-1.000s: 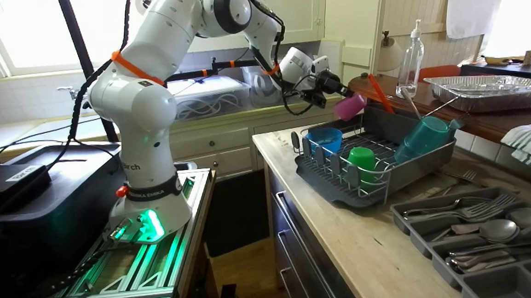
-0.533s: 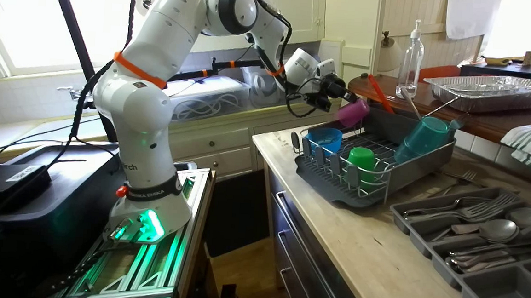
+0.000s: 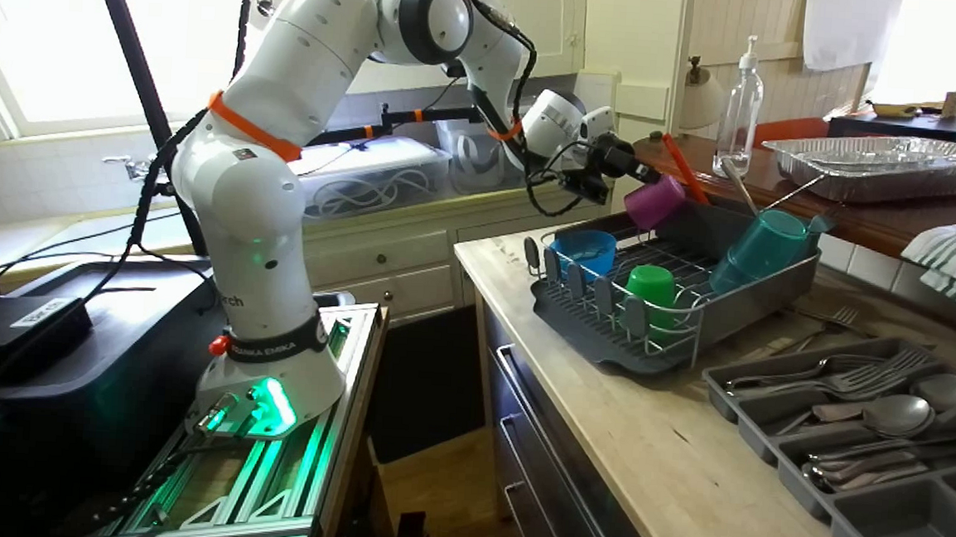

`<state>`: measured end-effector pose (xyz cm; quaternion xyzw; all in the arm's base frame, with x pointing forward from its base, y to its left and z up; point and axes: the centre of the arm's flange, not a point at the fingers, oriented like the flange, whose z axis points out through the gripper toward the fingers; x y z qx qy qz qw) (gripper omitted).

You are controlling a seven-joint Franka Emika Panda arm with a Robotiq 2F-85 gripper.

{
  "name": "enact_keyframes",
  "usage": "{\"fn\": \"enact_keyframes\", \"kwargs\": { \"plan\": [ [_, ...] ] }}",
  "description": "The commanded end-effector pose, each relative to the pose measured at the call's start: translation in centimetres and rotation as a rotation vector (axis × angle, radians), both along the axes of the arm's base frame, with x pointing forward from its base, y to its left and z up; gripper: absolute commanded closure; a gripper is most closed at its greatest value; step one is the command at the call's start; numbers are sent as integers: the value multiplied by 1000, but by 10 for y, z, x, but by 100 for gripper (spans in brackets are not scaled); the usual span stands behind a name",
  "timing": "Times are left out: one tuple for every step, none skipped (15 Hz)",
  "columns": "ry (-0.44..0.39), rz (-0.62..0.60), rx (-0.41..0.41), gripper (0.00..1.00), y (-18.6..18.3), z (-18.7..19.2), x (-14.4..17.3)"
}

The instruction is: Put the pink cup in an upside down position

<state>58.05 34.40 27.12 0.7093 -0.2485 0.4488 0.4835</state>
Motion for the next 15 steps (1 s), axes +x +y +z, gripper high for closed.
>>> {"fn": "enact_keyframes", "kwargs": {
  "plan": [
    [-1, 42, -7, 62, 7, -13, -2],
    [3, 48, -1, 62, 11, -16, -4],
    [8, 51, 4, 62, 13, -20, -6],
    [13, 51, 9, 62, 15, -24, -9],
    [20, 51, 13, 62, 16, -27, -11],
    [28, 49, 18, 62, 17, -31, -13],
    [34, 48, 19, 62, 17, -34, -14],
    [41, 45, 17, 62, 17, -37, -15],
    [47, 42, 17, 62, 15, -40, -16],
    [51, 37, 16, 62, 13, -42, -17],
    [54, 28, 13, 62, 8, -43, -17],
    [56, 20, 8, 62, 4, -44, -17],
    [57, 17, 2, 62, 0, -45, -16],
    [55, 16, -1, 62, -2, -45, -15],
    [56, 25, -8, 62, -2, -45, -11]
  ]
}}
